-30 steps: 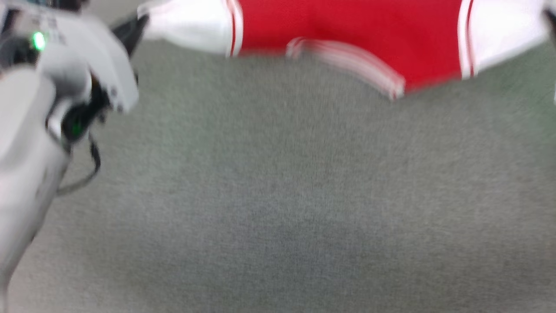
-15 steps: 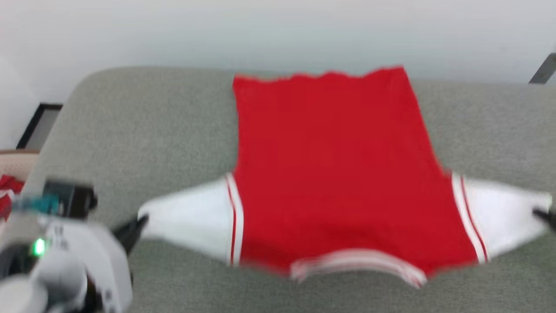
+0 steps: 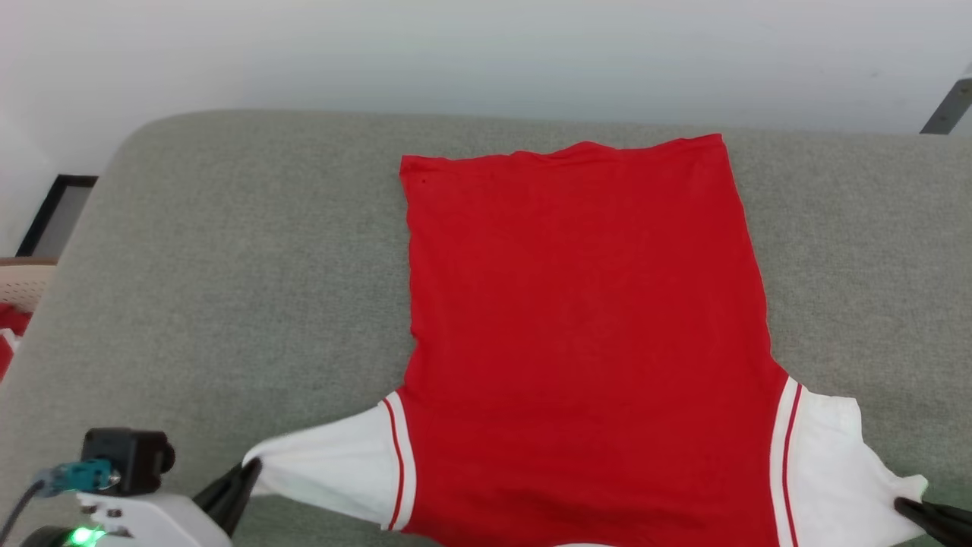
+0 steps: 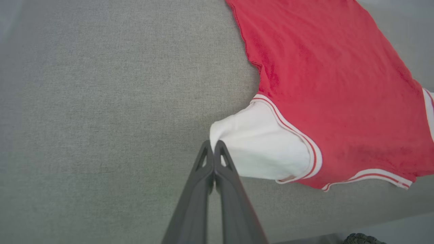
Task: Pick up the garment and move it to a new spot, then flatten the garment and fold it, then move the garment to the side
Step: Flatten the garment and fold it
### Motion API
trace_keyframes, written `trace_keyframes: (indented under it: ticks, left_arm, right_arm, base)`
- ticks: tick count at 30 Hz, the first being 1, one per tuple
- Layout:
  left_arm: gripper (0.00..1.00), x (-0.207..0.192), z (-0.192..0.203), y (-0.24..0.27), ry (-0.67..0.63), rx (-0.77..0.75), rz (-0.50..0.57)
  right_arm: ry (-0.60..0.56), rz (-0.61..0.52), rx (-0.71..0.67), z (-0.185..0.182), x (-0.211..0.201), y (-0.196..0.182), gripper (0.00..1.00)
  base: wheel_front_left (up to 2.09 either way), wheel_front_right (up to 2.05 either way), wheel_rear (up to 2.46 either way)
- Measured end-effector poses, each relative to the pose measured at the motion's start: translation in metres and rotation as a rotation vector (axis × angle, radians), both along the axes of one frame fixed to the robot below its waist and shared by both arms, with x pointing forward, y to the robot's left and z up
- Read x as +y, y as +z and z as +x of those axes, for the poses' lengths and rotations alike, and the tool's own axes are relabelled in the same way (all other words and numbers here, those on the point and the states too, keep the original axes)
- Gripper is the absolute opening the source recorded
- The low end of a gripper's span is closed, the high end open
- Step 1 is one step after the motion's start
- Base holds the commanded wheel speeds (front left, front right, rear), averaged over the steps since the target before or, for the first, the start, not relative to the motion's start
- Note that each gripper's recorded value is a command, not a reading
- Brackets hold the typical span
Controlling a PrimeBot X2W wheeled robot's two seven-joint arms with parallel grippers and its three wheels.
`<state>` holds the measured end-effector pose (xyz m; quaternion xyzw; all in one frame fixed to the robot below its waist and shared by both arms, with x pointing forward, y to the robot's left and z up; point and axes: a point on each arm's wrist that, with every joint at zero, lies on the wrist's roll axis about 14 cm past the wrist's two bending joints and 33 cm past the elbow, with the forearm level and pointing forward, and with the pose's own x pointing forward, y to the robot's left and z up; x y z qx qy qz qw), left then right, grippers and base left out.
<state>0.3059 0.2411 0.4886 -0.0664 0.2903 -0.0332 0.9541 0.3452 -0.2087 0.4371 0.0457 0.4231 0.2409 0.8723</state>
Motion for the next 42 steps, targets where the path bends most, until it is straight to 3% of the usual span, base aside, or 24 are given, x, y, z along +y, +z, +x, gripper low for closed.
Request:
trace_keyframes:
  ticks: [6,7,8,14,18,25,29,36,42]
  left_arm:
    - [0.00,-0.010,0.012,-0.013,-0.022,-0.015,-0.031]
    - [0.00,-0.012,0.014,-0.015,-0.028,-0.012,-0.031]
    - [0.00,-0.012,0.014,-0.018,-0.031,-0.007,-0.028]
    - [0.00,-0.017,0.019,-0.025,-0.032,-0.015,-0.034]
    - [0.00,-0.022,0.020,-0.029,-0.027,-0.020,-0.045]
    - [0.00,-0.032,0.032,-0.024,-0.031,-0.073,-0.066]
    - [0.00,-0.041,0.042,-0.020,-0.051,-0.101,-0.085]
    - [0.00,-0.053,0.062,-0.022,-0.071,-0.137,-0.112]
    - [0.00,-0.052,0.068,-0.035,-0.053,-0.116,-0.123]
  right_arm:
    - [0.030,-0.013,0.030,-0.007,0.018,-0.013,0.00]
    - [0.034,-0.022,0.030,-0.006,0.020,-0.014,0.41]
    - [0.035,-0.029,0.022,-0.004,0.021,-0.014,1.00]
    - [0.042,-0.093,0.028,0.002,0.019,-0.012,1.00]
    - [0.034,-0.072,-0.048,0.021,0.027,0.014,1.00]
    - [0.016,-0.060,-0.362,0.106,0.050,0.090,1.00]
    - [-0.015,-0.067,-0.473,0.162,0.061,0.111,1.00]
    - [-0.043,-0.117,-0.440,0.247,0.076,0.087,1.00]
    - [-0.044,-0.182,-0.305,0.292,0.090,0.038,1.00]
  base:
    - [0.00,0.00,0.00]
    - [0.00,0.00,0.00]
    - [0.00,0.00,0.00]
    - [0.00,0.00,0.00]
    - [0.00,0.00,0.00]
    - [0.00,0.00,0.00]
    - [0.00,0.00,0.00]
    - [0.00,0.00,0.00]
    - [0.00,0.00,0.00]
